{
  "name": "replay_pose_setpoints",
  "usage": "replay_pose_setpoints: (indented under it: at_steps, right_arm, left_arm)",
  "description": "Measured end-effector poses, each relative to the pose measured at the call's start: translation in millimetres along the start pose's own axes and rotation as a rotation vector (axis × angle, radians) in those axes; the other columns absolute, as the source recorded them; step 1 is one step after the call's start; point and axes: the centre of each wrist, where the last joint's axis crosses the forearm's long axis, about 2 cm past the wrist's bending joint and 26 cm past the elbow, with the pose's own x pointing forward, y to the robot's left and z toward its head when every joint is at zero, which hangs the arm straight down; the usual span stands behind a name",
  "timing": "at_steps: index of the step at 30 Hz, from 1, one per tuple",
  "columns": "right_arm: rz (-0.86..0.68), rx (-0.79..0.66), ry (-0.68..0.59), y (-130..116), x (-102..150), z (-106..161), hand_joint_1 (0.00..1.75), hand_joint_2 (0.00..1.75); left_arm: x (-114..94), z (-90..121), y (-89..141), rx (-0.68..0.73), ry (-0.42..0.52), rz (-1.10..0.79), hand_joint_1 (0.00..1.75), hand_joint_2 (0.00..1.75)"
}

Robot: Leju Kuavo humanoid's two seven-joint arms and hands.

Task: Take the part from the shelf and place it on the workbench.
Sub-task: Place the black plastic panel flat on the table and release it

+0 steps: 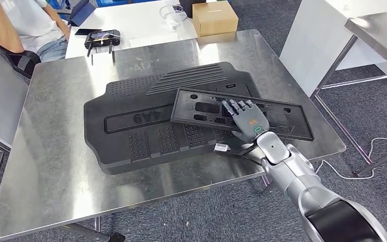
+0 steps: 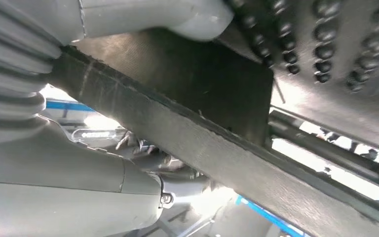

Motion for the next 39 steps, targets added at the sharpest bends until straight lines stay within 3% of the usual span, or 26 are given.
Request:
replay_pose_setpoints:
  at_steps: [1, 5, 20, 28, 39]
  right_arm:
    - [0.002, -0.002, 0.002, -0.1, -0.2, -0.1, 0.0, 0.0]
    - [0.004, -0.013, 0.009, -0.9, -2.1, -0.8, 0.0, 0.0]
    - [-0.093, -0.066, 0.028, -1.6, 5.5, 3.1, 0.0, 0.0]
    - [-0.312, -0.092, 0.046, -9.1, 22.2, 2.6, 0.0, 0.0]
    - [-0.774, -0.121, 0.07, -22.4, 41.6, 8.7, 0.0, 0.0]
  left_arm:
    - [0.1, 0.0, 0.0, 0.003, -0.001, -0.002, 0.0, 1.75]
    - [0.7, -0.2, 0.0, 0.007, -0.003, -0.004, 0.0, 0.0]
    - [2.6, -0.3, -2.5, -0.004, -0.001, -0.002, 0.0, 0.0]
    - [3.0, -0.4, -2.6, -0.007, -0.004, 0.0, 0.0, 0.0]
    - [3.3, -0.5, -3.0, -0.015, -0.009, -0.001, 0.0, 0.0]
